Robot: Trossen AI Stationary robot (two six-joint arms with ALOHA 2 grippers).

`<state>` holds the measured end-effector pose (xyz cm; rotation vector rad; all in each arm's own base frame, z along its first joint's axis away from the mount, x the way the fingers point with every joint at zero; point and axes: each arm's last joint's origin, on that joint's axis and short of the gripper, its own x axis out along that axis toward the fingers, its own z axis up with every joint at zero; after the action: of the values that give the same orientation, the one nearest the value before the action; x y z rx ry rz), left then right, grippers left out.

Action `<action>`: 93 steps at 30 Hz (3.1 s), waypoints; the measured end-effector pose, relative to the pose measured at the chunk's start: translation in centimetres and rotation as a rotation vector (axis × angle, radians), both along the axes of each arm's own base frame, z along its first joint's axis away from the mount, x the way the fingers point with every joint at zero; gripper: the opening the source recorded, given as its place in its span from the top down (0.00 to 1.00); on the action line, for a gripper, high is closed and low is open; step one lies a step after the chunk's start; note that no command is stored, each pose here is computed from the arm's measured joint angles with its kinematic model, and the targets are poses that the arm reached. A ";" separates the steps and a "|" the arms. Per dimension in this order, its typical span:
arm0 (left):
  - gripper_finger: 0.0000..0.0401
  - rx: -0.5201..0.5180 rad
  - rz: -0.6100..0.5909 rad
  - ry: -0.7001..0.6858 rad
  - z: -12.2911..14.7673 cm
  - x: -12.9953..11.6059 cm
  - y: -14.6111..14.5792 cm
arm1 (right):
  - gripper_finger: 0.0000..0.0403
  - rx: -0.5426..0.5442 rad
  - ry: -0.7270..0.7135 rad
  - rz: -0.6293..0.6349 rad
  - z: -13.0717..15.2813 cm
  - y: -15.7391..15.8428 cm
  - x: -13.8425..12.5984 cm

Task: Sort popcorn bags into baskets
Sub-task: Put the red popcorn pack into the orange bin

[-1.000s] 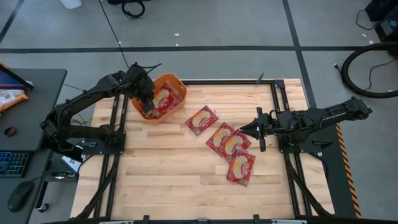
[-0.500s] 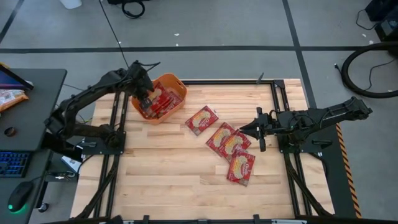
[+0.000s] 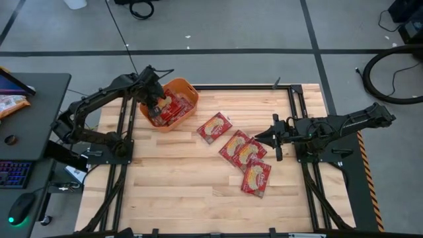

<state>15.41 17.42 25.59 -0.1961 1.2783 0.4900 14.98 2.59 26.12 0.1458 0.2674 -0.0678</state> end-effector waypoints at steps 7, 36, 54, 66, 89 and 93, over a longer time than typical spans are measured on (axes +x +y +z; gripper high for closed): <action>0.90 0.070 0.058 0.086 0.0 -0.3 0.2 | 0.85 0.000 0.000 0.000 0.0 0.0 0.0; 0.71 0.159 -0.198 -0.363 1.2 10.5 -9.7 | 0.85 0.000 0.000 0.000 0.0 0.0 0.0; 0.46 0.334 -0.169 -0.453 -7.1 19.9 -15.1 | 0.85 0.002 -0.010 0.000 0.0 0.1 0.2; 0.48 0.399 -0.167 -0.468 -12.1 22.3 -16.7 | 0.85 0.004 -0.018 0.000 0.1 0.1 0.3; 0.63 0.482 -0.276 -0.274 -15.7 22.2 -16.9 | 0.85 0.007 -0.030 0.000 0.2 0.1 0.3; 0.79 0.474 -0.280 -0.261 -15.8 22.1 -17.0 | 0.85 0.007 -0.031 0.000 0.2 0.1 0.3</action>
<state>37.48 0.46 9.77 0.3053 0.8869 0.4937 15.27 2.66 26.34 0.1536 0.2370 -0.0647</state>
